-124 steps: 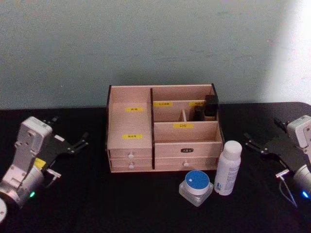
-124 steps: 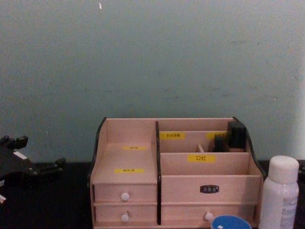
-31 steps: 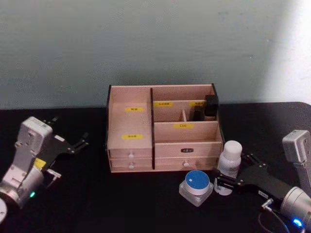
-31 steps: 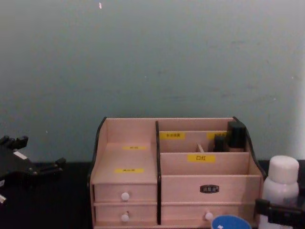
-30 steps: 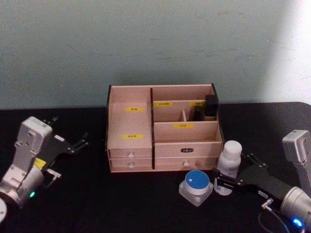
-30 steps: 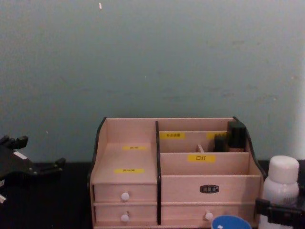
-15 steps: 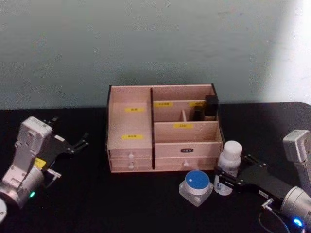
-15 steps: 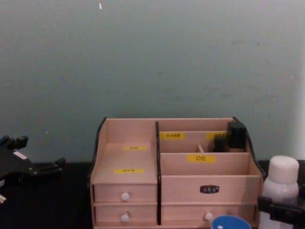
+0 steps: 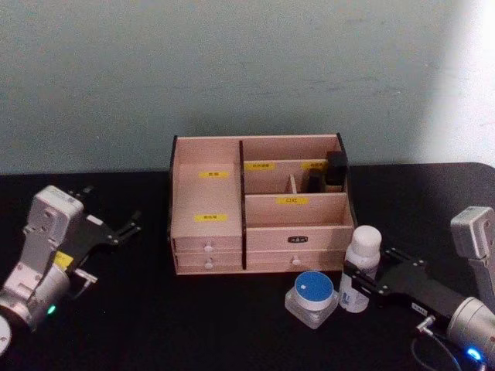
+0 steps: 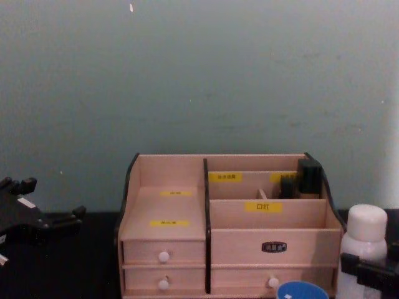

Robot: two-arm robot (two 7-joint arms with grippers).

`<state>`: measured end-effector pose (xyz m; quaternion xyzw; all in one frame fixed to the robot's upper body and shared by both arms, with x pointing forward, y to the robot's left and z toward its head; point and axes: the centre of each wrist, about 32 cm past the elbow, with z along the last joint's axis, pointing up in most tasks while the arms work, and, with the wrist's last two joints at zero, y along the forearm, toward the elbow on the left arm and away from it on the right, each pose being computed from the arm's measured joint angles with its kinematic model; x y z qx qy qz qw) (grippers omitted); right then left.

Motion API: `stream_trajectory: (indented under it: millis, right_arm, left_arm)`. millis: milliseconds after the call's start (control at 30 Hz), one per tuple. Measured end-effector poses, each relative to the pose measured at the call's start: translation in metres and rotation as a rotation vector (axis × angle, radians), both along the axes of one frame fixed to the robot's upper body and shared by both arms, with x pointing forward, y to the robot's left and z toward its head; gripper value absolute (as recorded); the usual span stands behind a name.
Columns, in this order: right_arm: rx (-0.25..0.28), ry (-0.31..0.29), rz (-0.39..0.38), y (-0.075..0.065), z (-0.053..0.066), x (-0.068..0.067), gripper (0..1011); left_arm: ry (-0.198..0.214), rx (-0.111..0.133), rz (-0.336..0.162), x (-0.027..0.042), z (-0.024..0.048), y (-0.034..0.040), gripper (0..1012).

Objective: Pick up the facial cleanser and watermelon frost from the table and place them into the tiered storage box.

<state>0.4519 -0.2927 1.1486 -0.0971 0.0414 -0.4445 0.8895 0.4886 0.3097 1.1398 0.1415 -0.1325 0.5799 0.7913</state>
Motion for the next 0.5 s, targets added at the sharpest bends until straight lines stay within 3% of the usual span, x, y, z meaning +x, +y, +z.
stream_trajectory:
  millis: [300, 500]
  right_arm:
    - [0.01, -0.007, 0.007, -0.003, 0.003, -0.003, 590]
    - [0.031, -0.033, 0.016, -0.01, 0.017, -0.01, 590]
  left_arm:
    - [0.0, 0.0, 0.0, 0.0, 0.0, 0.0, 1001]
    - [0.0, 0.0, 0.0, 0.0, 0.0, 0.0, 1001]
